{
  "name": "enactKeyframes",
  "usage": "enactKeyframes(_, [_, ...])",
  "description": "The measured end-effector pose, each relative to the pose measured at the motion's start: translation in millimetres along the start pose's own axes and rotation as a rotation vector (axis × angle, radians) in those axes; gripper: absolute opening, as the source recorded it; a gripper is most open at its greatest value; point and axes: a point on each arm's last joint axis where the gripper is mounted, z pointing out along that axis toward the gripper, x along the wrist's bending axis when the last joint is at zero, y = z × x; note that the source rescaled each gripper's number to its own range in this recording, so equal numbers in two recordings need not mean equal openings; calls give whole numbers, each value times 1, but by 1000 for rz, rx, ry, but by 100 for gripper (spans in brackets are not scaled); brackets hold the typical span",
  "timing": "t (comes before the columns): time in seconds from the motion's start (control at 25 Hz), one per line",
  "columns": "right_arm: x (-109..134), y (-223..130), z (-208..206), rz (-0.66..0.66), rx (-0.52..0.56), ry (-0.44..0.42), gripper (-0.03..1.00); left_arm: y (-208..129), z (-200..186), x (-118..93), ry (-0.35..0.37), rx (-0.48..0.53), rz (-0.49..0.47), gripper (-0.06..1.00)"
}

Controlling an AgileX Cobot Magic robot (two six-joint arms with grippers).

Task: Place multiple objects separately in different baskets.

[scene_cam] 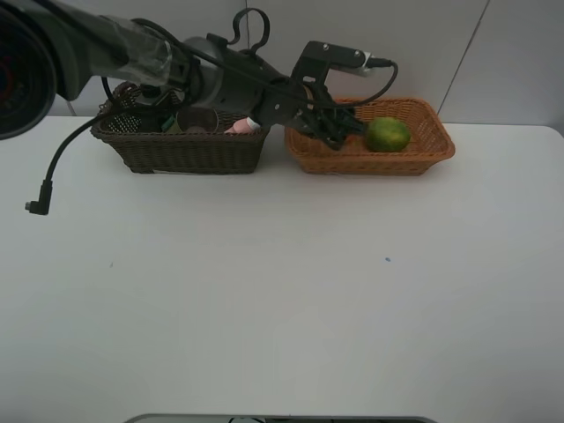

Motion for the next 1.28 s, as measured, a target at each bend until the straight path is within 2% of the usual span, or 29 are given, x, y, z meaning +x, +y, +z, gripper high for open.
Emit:
enactKeyframes(0.16, [0, 0, 0, 0, 0, 0, 88, 0, 0, 0, -1, -3, 10, 90])
enactKeyframes(0.24, [0, 0, 0, 0, 0, 0, 88, 1, 0, 0, -2, -6, 10, 94])
enactKeyframes(0.8, [0, 0, 0, 0, 0, 0, 88, 8, -6, -1, -3, -24, 30, 95])
enactKeyframes(0.92, [0, 0, 0, 0, 0, 0, 88, 25, -20, -2, 1, -44, 32, 95])
enactKeyframes(1.12, [0, 0, 0, 0, 0, 0, 88, 52, -61, -1, 37, -23, 31, 95])
enactKeyframes(1.28, [0, 0, 0, 0, 0, 0, 88, 59, -108, 19, 66, -37, -11, 95])
